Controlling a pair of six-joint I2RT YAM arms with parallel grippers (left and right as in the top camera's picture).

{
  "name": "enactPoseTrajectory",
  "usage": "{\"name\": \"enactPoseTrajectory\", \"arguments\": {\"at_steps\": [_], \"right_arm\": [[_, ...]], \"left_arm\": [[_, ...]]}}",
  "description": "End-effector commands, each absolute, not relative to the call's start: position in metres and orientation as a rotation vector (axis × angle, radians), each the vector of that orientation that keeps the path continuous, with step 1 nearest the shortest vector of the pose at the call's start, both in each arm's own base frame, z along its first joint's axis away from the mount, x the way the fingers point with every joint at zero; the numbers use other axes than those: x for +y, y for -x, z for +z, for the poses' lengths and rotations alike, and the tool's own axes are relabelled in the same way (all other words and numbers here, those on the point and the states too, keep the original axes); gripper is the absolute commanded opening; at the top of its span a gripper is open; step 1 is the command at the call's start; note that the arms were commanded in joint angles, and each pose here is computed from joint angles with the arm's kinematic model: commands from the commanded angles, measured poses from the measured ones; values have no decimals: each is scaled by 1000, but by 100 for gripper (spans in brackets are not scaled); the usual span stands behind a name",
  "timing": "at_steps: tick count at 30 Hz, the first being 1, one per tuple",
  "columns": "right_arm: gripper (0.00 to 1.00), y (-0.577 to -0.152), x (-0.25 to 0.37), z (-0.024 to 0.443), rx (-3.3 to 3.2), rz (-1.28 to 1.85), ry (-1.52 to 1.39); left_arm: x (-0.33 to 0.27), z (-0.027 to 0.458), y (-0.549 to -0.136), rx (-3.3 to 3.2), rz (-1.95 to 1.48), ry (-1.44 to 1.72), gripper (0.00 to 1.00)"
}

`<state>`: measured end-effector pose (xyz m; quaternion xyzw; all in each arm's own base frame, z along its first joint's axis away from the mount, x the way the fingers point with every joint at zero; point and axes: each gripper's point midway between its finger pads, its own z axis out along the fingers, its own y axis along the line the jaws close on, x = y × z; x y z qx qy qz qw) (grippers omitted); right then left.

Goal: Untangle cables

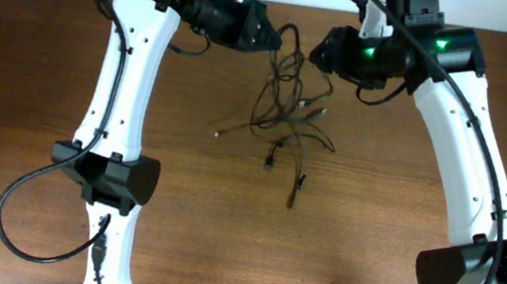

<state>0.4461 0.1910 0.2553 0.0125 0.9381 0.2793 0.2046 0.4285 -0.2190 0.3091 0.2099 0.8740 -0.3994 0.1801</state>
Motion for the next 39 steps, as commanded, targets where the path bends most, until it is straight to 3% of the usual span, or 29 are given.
{"name": "enactPoseTrajectory", "arguments": {"at_steps": [1,3,6,14,16,20,25,27,32,35,37,38,39], "right_arm": [[59,-432,206,287,2549,910,30],[54,-432,219,280,2580,930,-33],[40,-448,241,265,2582,981,-175],[39,-473,264,216,2634,1023,-332],[31,-478,266,220,2609,1036,-329],[4,-475,267,221,2615,1053,-300],[4,-455,230,275,2547,1114,-158],[4,-424,178,336,2439,1158,-58],[4,-380,71,425,2111,1474,-46],[4,-381,13,432,2026,1437,-164],[4,-382,17,419,2079,1367,-165],[17,-386,25,403,2163,1291,-205],[36,-389,45,387,2250,1210,-194]], "left_arm": [[-205,308,-438,2519,-1002,-480,0],[-218,312,-432,2500,-1061,-514,0],[-224,316,-429,2491,-1108,-516,0],[-228,320,-425,2478,-1164,-524,0],[-228,320,-425,2478,-1164,-524,0],[-227,320,-425,2478,-1162,-524,0],[-190,297,-449,2572,-871,-388,0],[-150,280,-461,2647,-711,-242,0],[-122,267,-466,2701,-484,-180,0],[-122,267,-465,2703,-489,-182,0],[-136,271,-462,2688,-592,-215,0],[-156,281,-458,2641,-746,-291,0],[-175,294,-453,2579,-915,-346,0]]}}
